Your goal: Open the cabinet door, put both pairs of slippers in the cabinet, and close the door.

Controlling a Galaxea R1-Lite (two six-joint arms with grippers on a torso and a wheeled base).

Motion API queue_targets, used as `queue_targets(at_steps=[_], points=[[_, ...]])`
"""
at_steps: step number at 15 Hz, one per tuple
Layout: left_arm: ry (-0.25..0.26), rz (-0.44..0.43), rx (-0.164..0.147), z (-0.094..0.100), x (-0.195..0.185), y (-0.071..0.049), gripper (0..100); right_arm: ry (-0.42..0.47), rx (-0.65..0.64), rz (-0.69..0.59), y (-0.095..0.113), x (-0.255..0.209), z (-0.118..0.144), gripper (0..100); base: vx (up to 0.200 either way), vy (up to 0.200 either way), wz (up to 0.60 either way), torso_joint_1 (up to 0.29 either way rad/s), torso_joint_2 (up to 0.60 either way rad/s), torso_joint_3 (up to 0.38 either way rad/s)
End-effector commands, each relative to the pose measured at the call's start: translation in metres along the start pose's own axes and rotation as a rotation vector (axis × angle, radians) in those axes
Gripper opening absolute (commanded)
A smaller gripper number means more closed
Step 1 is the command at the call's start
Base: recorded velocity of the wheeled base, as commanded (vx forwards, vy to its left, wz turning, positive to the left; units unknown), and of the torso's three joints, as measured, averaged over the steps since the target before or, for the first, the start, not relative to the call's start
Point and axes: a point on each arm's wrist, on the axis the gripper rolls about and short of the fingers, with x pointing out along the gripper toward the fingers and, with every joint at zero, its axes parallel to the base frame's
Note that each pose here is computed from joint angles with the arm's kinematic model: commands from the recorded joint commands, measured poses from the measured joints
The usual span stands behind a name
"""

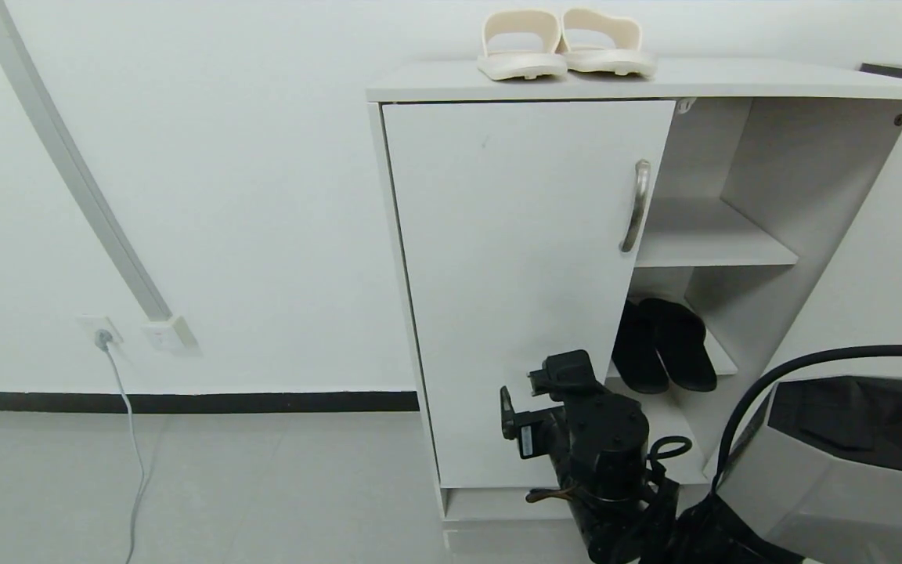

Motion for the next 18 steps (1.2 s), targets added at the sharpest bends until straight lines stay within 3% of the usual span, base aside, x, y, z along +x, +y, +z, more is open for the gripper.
queue_targets(at_steps=[1,5,18], points=[[0.002,0.001,0.000,0.000,0.000,0.000,0,0.001,0.000,0.000,0.000,0.000,0.000,100,0.000,0.000,0.00,0.000,0.00,0.000],[0.002,0.001,0.000,0.000,0.000,0.000,0,-0.036,0.030,-0.001,-0.008,0.003,0.003,100,0.000,0.000,0.00,0.000,0.00,0.000],[0.002,0.001,0.000,0.000,0.000,0.000,0,-0.022,0.016,0.002,-0.011,0.002,-0.001,100,0.000,0.000,0.00,-0.001,-0.03,-0.035]])
